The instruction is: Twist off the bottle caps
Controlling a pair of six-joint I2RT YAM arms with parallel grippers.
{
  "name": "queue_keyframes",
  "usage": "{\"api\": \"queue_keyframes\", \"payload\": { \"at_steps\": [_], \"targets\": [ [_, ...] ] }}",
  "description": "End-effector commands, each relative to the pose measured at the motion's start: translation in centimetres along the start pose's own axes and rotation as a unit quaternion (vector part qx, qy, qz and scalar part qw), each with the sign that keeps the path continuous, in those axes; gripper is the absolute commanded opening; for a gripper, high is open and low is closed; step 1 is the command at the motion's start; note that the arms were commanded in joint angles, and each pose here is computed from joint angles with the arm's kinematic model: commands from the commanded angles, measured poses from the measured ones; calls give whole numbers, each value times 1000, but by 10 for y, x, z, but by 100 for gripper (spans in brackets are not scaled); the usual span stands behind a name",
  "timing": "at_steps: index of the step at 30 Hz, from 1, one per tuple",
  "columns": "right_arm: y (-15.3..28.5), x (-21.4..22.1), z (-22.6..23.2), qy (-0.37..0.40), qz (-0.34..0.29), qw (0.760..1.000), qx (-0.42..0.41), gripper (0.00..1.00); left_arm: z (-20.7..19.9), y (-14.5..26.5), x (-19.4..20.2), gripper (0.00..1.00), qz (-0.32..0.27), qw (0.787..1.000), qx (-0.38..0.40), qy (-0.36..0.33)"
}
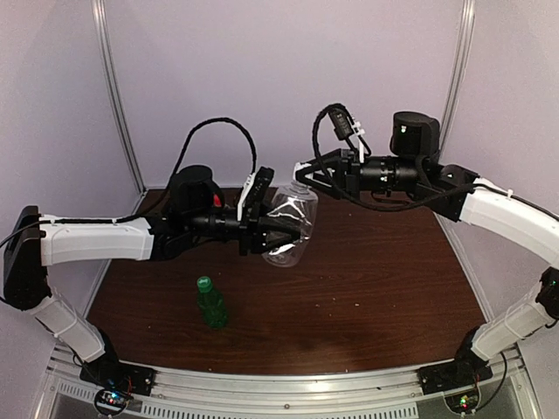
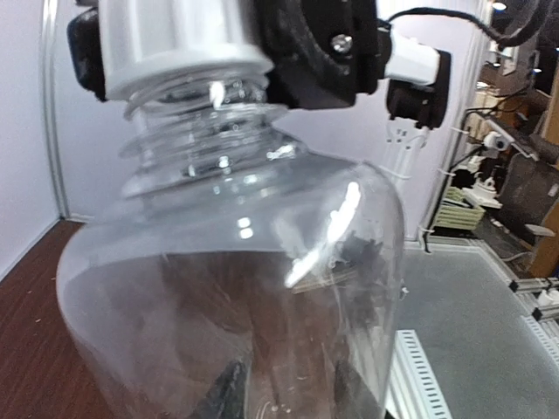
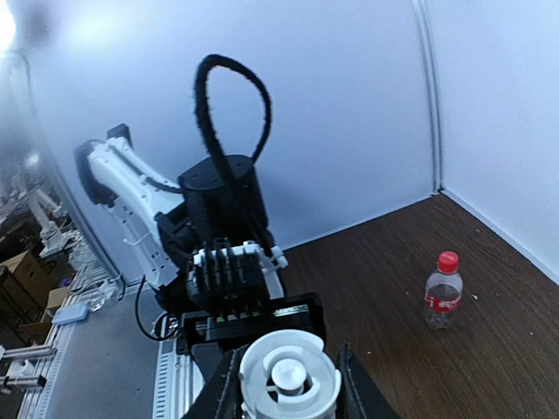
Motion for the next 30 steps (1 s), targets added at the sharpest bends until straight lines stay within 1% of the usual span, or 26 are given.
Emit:
{"api": "queue_keyframes", "payload": {
  "at_steps": [1, 4, 6, 8, 13, 16, 20, 21, 26, 30],
  "targets": [
    [18, 10, 42, 103, 25, 980, -166, 17, -62, 11, -36, 35, -59, 982, 175, -41],
    [24, 15, 50, 102, 43, 969, -222, 18, -70, 12, -34, 35, -55, 975, 211, -34],
    [25, 17, 51, 111, 48, 964, -238, 19, -71, 11, -33, 32, -53, 973, 222, -28],
    [24, 18, 50, 108, 52, 962, -244, 19, -70, 10, -32, 31, -52, 973, 223, -26],
    [25, 18, 50, 107, 54, 962, -247, 23, -69, 9, -30, 33, -52, 974, 220, -26],
    [24, 16, 49, 105, 53, 963, -242, 29, -67, 8, -29, 33, -52, 975, 216, -25],
    [19, 11, 40, 91, 46, 974, -204, 38, -62, 6, -29, 33, -49, 978, 200, -22],
    [19, 8, 37, 84, 43, 977, -192, 39, -60, 5, -29, 33, -48, 980, 194, -22],
    [20, 1, 37, 74, 32, 982, -174, 38, -53, 1, -28, 33, -42, 984, 171, -21],
    [22, 0, 39, 72, 28, 981, -177, 33, -50, 0, -27, 33, -42, 985, 166, -20]
  ]
}}
Point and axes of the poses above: each gripper's point midway between its finger pads, its own y axis back along the fingers, its own z axis along the line the jaws close on, x = y × z, the point moved 1 cm from there along y, back along the fingers, and after that the axes turned 8 degrees about -y, right-handed, at the moved point
